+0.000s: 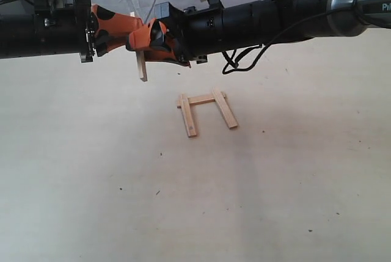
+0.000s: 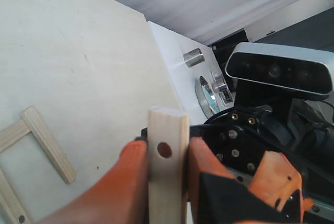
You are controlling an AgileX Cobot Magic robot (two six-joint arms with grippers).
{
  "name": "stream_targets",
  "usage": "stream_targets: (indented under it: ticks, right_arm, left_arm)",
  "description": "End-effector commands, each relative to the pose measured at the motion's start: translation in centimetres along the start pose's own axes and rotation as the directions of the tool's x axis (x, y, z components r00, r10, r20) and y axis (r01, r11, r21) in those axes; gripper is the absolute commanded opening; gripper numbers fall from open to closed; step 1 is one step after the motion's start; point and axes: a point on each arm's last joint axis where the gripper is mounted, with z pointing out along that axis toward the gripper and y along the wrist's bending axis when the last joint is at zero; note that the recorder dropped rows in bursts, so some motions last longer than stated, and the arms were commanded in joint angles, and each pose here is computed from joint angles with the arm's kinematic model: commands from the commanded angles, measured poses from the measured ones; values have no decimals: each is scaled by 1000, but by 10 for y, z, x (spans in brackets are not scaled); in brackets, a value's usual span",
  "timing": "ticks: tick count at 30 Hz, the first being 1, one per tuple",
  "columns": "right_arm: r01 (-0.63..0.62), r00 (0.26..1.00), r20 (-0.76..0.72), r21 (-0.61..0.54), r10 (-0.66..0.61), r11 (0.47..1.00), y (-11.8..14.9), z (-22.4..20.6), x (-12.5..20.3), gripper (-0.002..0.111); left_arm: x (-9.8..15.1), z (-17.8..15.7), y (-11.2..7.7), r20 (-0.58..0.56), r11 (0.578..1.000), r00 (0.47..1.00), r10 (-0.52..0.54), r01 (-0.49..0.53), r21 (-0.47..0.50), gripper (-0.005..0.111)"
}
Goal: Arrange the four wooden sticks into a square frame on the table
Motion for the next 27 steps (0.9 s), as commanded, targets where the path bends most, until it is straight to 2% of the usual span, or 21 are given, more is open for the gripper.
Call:
stream_targets:
  ticks: [1,4,5,13,16,20,22,24,27]
  right_arm:
    - [4,1000,25,-10,-4,1000,4,-2,-2,27]
    - [4,1000,21,-17,-4,1000,4,-2,-2,3]
    - [5,1000,19,-19,-4,1000,4,-2,-2,-1]
    - [5,1000,18,-22,-4,1000,5,-2,-2,-1]
    - [0,1000,16,-23,0,1000,4,-2,-2,-1]
    - [0,1000,15,-19,0,1000,4,-2,-2,-1]
    - [0,1000,18,-12,0,1000,3,-2,-2,-1]
    - [10,1000,15,7,-10,1000,2,-2,-2,-1]
    - [104,994,-51,85,-100,991,1,-5,-1,-1]
  left_arm:
    - [1,0,1,3,1000,1000,-14,14,14,0]
    - [1,0,1,1,1000,1000,-13,13,13,0]
    - [1,0,1,1,1000,1000,-13,13,13,0]
    - [-2,-2,1,15,1000,1000,-25,25,12,2]
    - [-10,-9,2,40,1000,999,-16,16,6,15]
    - [-19,-18,3,72,999,997,-32,32,-2,46]
    - [-22,-21,3,82,999,996,-31,32,-4,58]
    - [-24,-24,4,92,999,995,-33,34,-7,64]
    - [-25,-26,5,100,999,994,-34,35,-10,65]
